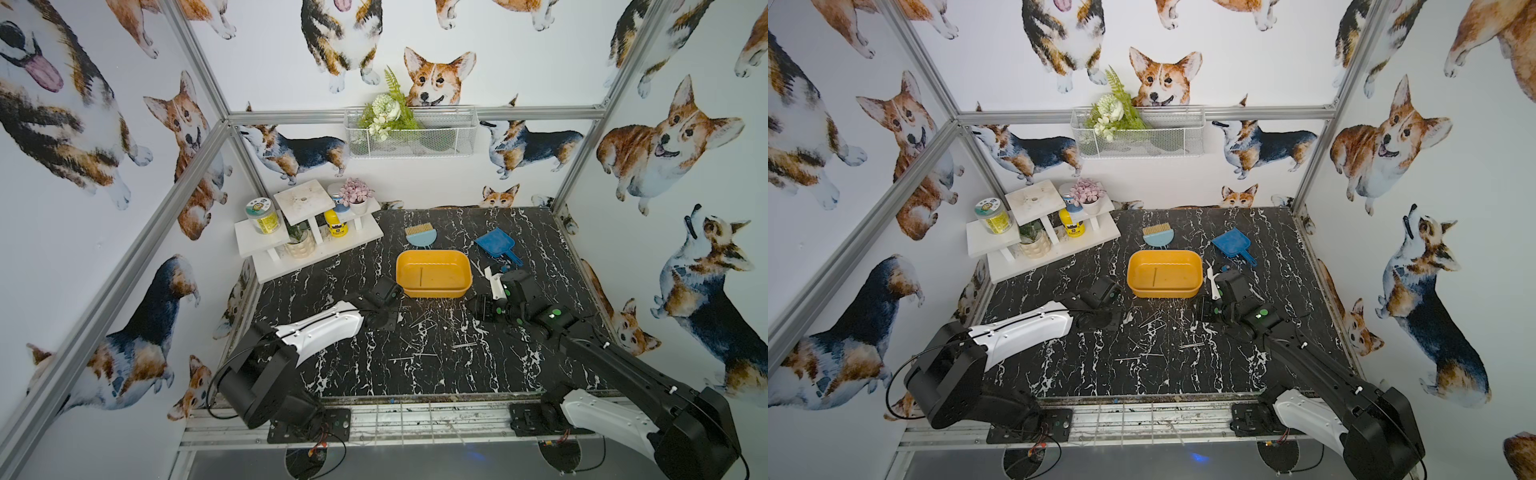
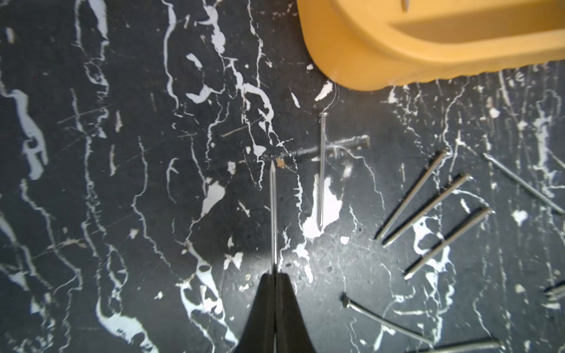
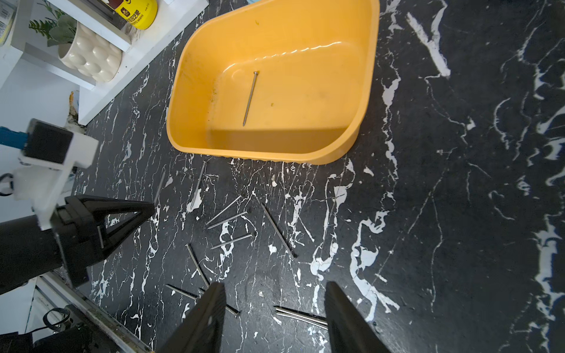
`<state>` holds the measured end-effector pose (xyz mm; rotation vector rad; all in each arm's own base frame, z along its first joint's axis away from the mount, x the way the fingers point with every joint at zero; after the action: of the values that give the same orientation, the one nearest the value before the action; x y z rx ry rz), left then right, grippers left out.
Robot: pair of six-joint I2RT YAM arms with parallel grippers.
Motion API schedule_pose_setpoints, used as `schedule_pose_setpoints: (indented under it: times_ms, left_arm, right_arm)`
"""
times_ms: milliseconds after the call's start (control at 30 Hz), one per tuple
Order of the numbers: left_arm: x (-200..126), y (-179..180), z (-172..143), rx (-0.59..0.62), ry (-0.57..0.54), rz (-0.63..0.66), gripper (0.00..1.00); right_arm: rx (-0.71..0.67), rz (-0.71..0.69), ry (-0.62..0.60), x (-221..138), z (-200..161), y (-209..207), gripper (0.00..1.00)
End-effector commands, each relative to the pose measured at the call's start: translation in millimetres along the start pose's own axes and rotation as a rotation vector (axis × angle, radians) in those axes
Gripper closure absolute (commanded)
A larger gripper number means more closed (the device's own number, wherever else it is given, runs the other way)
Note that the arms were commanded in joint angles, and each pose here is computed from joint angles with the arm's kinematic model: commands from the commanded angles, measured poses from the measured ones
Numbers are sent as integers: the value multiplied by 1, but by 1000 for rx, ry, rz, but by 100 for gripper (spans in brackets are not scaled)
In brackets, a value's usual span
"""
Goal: Put the nails on the desktop into the storage box
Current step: Pick up the nail from the center of the board, then place the nail in the storage box.
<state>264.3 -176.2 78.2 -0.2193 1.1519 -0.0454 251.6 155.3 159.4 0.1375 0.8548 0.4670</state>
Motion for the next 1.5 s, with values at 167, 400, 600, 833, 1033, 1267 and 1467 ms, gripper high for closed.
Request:
schedule_pose_setpoints:
  times_ms: [167,400,600,833,1033,1267,1467]
  left_arm:
    - [-32,-13,39,-4,-58,-23,100]
    - [-46,-62,86,37,-82,-115,100]
    - [-31,-99,109,67,-39,-166,100]
    - [-5,-120,122,89,-28,-168,100]
    - [15,-124,124,80,-15,-157,100]
    - [22,-126,133,52,-53,-141,65]
    - [11,-130,143,44,-90,-153,46]
  right_arm:
    - [-35,41,-47,3,19,10,44]
    - [-44,38,-55,4,28,11,44]
    - [-45,24,-65,2,34,11,44]
    - [-41,11,-71,0,38,10,44]
    - [-38,4,-68,-2,37,9,44]
    - [-43,2,-55,-2,35,9,44]
    - [-56,-4,-47,-5,34,9,44]
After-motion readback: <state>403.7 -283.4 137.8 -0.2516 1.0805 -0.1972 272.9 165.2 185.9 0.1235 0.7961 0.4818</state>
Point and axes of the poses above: each gripper's point midway between its finger pads, its own x axis out along the fingers, its own y axis along the line the jaws close on, z = x × y, the point moved 2 cm from there along -x, back along the fingers, and after that the axes turned 15 degrees about -x, right-handed, at the moved point
